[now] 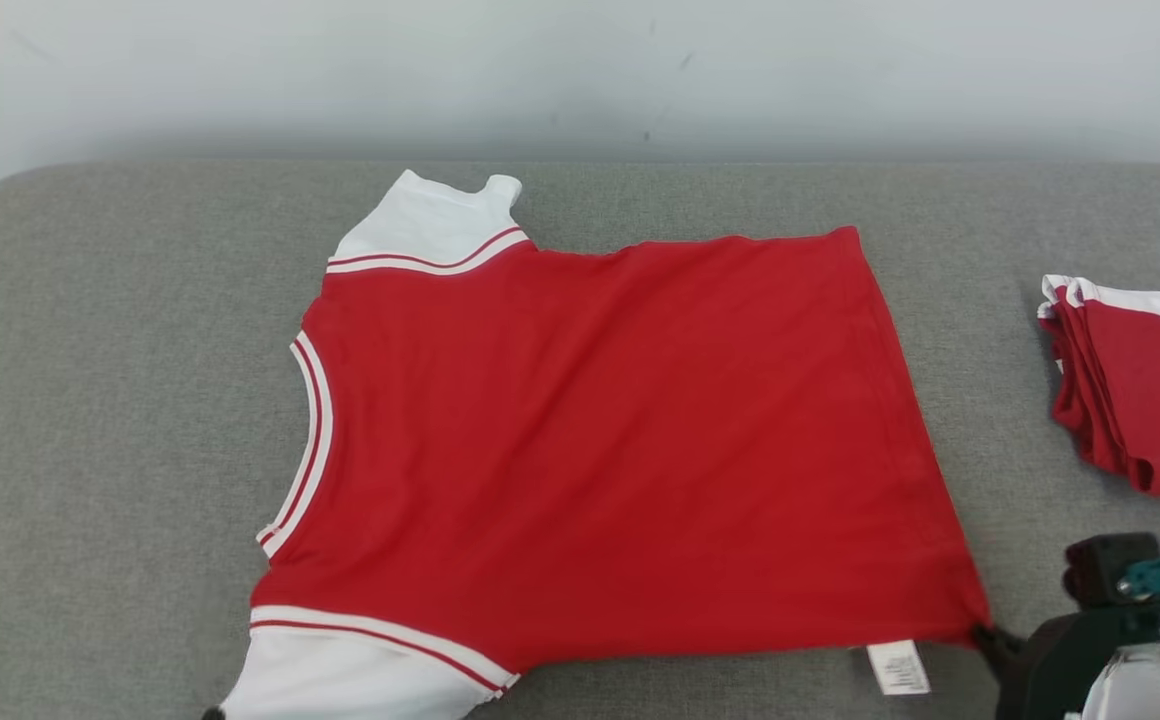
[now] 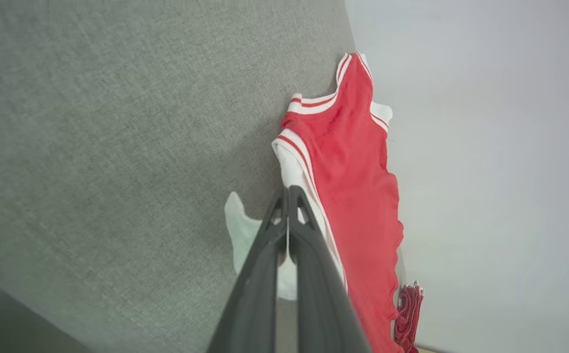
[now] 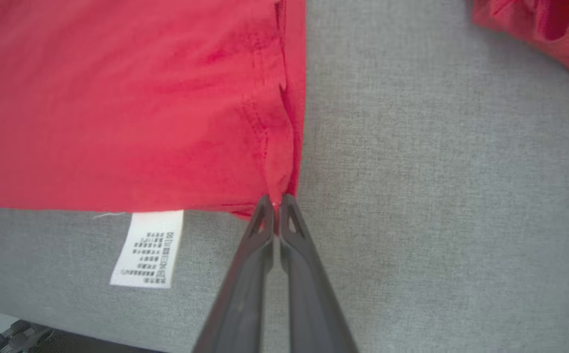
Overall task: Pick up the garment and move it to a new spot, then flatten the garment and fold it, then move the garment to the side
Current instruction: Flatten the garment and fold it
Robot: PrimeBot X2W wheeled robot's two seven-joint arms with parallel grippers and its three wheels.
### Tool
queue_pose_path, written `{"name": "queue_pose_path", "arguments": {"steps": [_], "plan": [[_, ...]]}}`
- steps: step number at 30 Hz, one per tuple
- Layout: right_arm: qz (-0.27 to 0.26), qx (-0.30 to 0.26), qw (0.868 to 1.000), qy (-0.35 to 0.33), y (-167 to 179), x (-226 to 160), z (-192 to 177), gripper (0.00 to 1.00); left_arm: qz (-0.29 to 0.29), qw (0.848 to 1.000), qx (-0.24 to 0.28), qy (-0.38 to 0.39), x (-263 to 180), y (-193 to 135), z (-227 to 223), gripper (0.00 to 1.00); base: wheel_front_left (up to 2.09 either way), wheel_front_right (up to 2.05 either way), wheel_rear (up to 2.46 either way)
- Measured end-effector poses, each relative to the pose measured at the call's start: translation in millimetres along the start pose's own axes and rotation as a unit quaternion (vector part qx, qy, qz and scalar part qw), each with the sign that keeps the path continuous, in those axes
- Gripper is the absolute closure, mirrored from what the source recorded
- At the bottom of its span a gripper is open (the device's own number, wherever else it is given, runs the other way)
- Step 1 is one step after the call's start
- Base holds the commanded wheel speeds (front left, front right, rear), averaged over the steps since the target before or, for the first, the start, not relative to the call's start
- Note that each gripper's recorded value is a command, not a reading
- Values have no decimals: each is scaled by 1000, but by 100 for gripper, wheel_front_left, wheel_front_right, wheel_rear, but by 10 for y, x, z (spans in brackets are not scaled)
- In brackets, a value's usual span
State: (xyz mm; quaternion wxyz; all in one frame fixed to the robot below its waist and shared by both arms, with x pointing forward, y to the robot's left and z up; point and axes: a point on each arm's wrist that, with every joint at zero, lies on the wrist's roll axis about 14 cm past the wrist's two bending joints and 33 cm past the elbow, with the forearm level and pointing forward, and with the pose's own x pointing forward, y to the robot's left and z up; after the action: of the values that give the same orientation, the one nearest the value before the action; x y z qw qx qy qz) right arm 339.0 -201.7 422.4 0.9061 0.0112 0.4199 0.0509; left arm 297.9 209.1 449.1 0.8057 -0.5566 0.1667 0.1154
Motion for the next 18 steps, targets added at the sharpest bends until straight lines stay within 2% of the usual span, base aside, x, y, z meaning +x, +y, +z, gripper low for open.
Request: {"name": "queue_pose_path", "arguments": {"steps": [6, 10, 14, 18], "plan": [[20, 3, 999, 48, 99, -24, -267, 100, -15, 1000, 16, 8, 146, -119, -59, 100, 0, 0, 0], [10, 2, 998, 57, 21, -64, -326, 100, -10, 1000, 21, 11, 166, -110, -35, 100, 0, 0, 0], [13, 12, 999, 40, 14, -71, -288, 100, -43, 999, -14, 0, 166, -279, 50, 100, 0, 0, 0], [11, 24, 1000, -5, -10, -57, -96, 100, -82, 996, -35, -7, 221, -509, 113, 100, 0, 0, 0]]}}
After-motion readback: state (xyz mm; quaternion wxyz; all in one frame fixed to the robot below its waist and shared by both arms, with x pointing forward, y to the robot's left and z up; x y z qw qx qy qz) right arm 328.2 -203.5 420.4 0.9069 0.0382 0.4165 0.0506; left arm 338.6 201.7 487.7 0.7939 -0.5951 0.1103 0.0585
